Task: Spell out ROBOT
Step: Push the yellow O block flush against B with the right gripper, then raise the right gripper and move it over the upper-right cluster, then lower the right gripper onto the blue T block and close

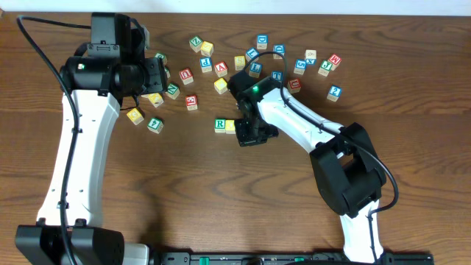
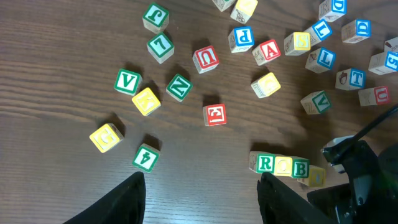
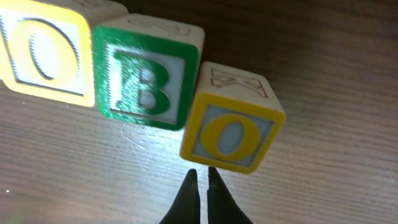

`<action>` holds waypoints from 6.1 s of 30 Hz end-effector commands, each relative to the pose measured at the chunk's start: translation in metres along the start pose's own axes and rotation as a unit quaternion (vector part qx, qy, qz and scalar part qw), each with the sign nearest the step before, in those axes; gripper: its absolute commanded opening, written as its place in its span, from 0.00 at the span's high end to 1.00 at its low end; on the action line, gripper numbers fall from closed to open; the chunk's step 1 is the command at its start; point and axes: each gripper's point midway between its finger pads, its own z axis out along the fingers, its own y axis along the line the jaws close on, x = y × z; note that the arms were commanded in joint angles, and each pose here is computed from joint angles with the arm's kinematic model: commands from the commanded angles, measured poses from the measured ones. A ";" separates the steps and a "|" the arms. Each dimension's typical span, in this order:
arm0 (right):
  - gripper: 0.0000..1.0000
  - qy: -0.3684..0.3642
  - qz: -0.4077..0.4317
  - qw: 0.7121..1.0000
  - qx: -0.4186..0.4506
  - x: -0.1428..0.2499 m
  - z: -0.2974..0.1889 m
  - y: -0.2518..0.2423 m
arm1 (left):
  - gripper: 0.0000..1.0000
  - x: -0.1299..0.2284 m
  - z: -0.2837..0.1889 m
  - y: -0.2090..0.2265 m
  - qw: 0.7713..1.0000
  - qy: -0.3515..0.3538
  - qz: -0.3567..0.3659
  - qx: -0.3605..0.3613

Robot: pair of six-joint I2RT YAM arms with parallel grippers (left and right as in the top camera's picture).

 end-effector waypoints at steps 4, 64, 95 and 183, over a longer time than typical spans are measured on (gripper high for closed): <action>0.99 -0.024 -0.010 0.999 0.023 -0.007 -0.003 -0.004 | 0.43 -0.005 -0.001 0.003 1.000 -0.006 0.001 -0.005; 0.67 -0.190 0.077 0.978 -0.039 -0.059 -0.134 -0.066 | 0.43 -0.009 -0.001 0.002 1.000 -0.015 0.002 -0.004; 0.38 -0.291 0.078 0.952 -0.057 -0.104 -0.188 -0.078 | 0.43 -0.016 0.002 0.009 0.999 -0.028 0.003 -0.025; 0.64 -0.249 0.177 0.952 0.022 -0.187 -0.024 -0.118 | 0.43 -0.015 0.016 0.011 1.000 -0.014 0.001 -0.027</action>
